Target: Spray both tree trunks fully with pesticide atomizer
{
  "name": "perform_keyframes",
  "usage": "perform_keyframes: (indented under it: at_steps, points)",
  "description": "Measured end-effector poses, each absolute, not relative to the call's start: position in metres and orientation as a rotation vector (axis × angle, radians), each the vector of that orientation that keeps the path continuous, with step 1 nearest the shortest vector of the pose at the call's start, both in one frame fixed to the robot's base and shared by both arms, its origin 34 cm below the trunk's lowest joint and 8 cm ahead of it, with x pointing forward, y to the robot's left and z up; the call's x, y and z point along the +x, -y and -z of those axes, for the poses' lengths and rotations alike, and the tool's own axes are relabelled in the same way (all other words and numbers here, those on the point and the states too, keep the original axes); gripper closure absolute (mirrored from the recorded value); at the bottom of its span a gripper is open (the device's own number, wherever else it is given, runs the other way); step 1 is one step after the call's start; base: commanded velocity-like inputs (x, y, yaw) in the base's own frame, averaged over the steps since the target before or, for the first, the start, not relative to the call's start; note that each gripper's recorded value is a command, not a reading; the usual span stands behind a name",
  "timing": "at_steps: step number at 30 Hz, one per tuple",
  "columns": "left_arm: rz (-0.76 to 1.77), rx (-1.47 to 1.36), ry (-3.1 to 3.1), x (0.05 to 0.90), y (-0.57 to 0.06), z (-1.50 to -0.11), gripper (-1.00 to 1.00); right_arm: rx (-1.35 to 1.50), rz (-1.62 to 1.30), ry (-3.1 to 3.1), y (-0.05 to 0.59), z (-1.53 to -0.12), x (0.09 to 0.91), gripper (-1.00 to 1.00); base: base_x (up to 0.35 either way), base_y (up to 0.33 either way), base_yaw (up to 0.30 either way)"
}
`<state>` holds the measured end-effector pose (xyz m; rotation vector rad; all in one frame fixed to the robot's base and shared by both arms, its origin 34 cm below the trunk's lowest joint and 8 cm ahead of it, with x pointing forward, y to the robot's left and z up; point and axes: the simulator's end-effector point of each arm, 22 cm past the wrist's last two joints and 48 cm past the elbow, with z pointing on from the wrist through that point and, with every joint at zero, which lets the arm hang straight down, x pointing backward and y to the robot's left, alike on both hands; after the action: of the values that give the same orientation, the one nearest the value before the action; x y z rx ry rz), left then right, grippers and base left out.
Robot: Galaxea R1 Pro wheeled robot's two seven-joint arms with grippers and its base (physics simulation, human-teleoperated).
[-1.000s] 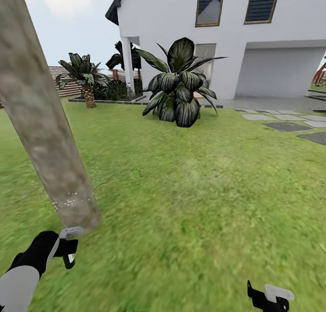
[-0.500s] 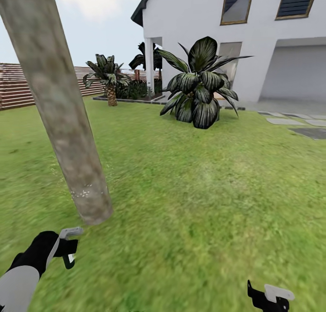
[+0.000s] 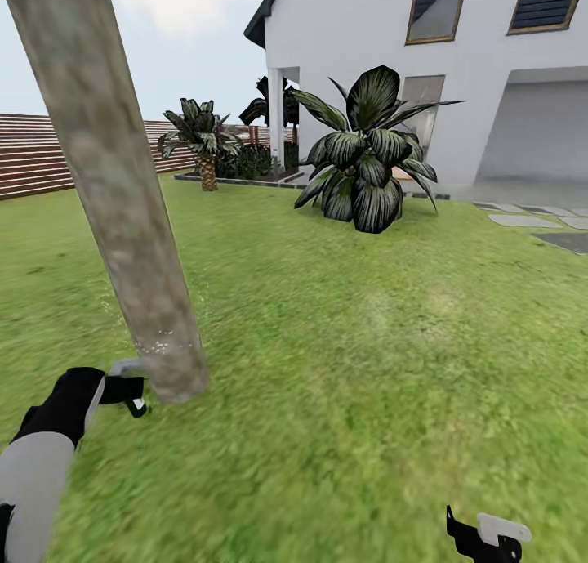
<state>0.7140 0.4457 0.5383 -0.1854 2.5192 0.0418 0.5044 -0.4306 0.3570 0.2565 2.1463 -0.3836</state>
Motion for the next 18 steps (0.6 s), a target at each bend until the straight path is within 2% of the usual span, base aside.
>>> perform_keyframes:
  at_steps: [4,7,12,18]
  points:
    - [-0.137,-0.219,-2.51,0.702,-0.499,-0.55,1.0,0.256,0.384,-2.146,0.431,-0.357,0.504,-1.0,0.0,0.0,0.0]
    - [-0.138,-0.222,-2.511,0.7,-0.501,-0.549,1.0,0.257,0.384,-2.146,0.431,-0.357,0.504,-1.0,0.021,0.0,0.0]
    - [-0.145,-0.149,-2.53,0.703,-0.484,-0.545,1.0,0.257,0.384,-2.146,0.431,-0.357,0.504,-1.0,0.267,0.0,0.0]
    - [-0.17,-0.081,-2.54,0.708,-0.475,-0.545,1.0,0.257,0.384,-2.146,0.431,-0.357,0.504,-1.0,0.033,0.0,0.0]
